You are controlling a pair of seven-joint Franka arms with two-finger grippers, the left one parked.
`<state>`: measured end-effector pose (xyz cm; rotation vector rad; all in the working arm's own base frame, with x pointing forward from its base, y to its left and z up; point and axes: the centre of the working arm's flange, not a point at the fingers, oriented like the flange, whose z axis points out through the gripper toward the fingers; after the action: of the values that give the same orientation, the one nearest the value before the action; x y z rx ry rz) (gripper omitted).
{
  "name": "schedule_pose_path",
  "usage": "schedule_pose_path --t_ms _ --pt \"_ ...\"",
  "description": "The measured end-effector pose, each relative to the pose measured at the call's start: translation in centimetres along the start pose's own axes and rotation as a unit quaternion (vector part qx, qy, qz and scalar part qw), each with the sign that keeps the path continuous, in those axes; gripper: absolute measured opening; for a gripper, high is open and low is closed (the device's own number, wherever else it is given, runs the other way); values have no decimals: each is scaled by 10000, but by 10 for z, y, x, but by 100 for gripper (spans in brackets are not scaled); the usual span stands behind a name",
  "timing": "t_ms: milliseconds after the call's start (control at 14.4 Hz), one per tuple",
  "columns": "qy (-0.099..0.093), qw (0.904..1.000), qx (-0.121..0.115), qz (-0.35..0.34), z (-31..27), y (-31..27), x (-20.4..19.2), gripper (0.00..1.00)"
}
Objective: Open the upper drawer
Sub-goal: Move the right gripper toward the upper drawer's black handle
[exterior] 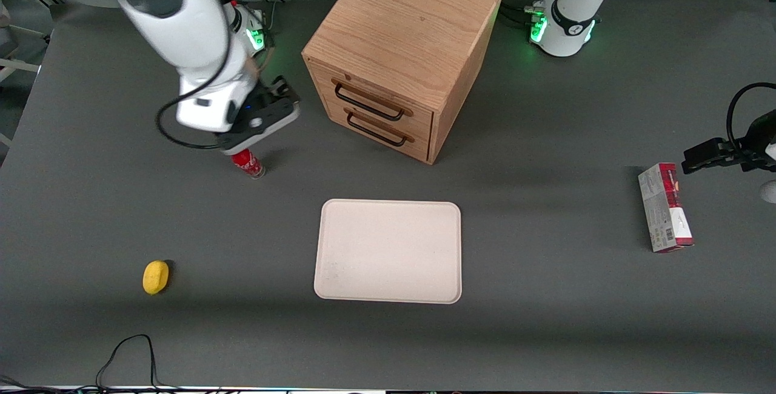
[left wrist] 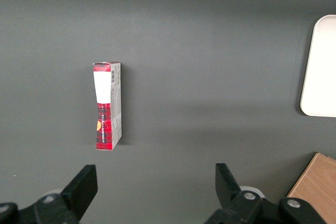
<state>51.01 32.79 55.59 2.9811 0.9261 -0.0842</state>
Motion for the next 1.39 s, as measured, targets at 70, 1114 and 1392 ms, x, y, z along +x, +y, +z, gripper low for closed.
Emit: schedule_pose_path --t_ms 70,1114,1392 --pt "-47 9999 -12 -153 6 -19 3 100" --pt "-61 9809 745 -1797 24 -98 12 100" --pt "-90 9793 771 -1867 27 -101 13 100"
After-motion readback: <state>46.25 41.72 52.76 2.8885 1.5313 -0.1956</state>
